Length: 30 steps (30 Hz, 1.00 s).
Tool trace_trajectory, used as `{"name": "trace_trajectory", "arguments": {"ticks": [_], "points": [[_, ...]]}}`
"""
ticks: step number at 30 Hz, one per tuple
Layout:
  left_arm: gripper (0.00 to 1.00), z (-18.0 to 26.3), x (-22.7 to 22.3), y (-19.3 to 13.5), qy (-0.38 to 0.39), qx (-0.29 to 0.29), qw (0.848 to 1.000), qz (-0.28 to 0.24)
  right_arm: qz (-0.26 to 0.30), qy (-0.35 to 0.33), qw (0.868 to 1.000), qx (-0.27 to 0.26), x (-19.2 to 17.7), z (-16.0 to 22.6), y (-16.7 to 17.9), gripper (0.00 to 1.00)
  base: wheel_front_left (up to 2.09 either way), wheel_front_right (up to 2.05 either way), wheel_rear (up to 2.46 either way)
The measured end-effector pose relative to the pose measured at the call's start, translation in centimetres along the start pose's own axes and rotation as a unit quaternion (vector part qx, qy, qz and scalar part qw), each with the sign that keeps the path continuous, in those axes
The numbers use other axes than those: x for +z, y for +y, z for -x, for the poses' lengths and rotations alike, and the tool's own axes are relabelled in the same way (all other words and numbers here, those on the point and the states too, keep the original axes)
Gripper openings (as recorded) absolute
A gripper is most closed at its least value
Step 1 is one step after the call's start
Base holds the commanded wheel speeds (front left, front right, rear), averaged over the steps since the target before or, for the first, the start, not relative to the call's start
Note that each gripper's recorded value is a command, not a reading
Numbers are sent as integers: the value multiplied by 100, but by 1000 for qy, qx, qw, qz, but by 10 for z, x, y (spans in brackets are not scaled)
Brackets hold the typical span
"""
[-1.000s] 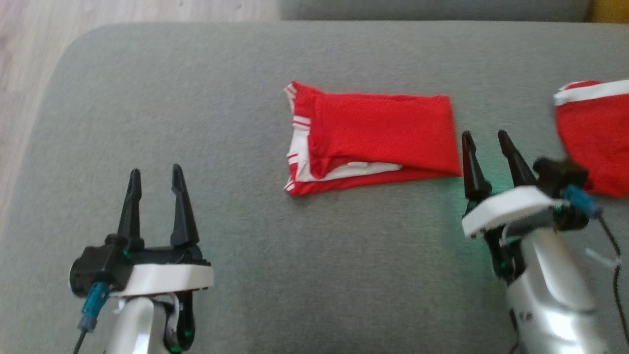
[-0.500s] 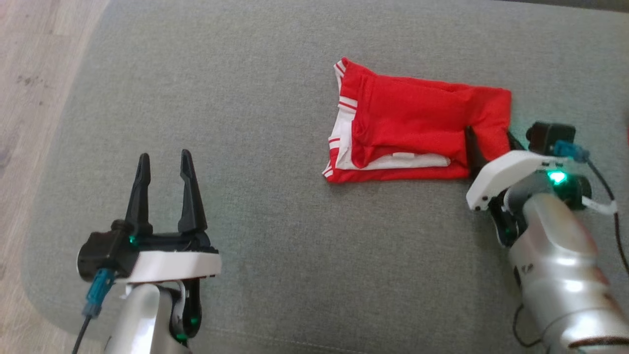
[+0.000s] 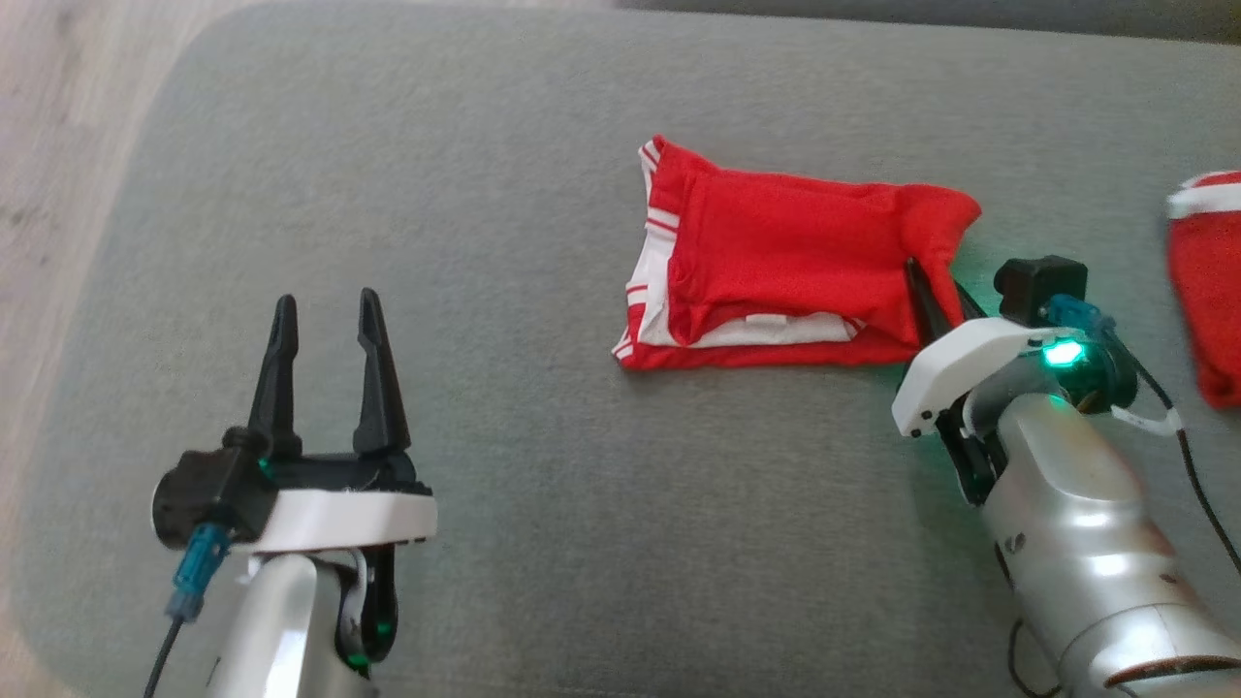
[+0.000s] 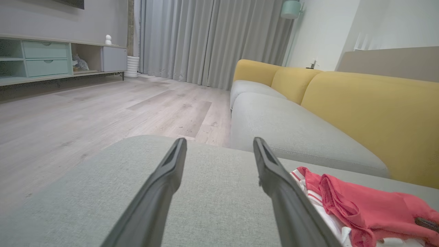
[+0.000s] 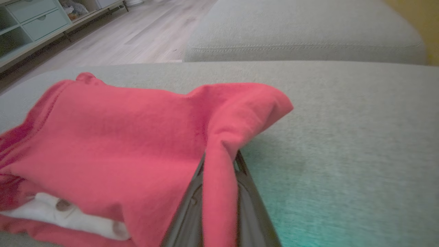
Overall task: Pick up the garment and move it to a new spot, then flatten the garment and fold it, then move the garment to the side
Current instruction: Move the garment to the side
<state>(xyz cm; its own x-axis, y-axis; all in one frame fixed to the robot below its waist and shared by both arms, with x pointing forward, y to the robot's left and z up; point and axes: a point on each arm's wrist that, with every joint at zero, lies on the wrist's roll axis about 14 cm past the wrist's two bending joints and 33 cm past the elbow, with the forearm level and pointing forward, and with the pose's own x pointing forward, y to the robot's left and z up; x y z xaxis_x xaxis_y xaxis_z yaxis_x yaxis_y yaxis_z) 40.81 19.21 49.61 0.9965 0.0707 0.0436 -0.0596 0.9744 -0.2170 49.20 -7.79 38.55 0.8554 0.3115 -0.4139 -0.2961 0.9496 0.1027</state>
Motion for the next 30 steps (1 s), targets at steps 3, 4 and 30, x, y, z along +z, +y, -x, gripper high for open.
{"name": "trace_trajectory", "arguments": {"ticks": [3, 4, 30], "points": [[100, -1, 1, -12, -2, -20, 1000, 1, 23, -26, 999, -8, 14, 10, -8, 0, 0, 0, 0], [100, -2, 1, -17, -3, -26, 1000, 2, 33, -36, 999, -11, 21, 13, -11, 0, 0, 0, 0], [100, -46, -38, -114, 29, -157, 986, 40, 266, 30, 937, -225, 68, 103, -236, 0, 0, 0, 0]]}}
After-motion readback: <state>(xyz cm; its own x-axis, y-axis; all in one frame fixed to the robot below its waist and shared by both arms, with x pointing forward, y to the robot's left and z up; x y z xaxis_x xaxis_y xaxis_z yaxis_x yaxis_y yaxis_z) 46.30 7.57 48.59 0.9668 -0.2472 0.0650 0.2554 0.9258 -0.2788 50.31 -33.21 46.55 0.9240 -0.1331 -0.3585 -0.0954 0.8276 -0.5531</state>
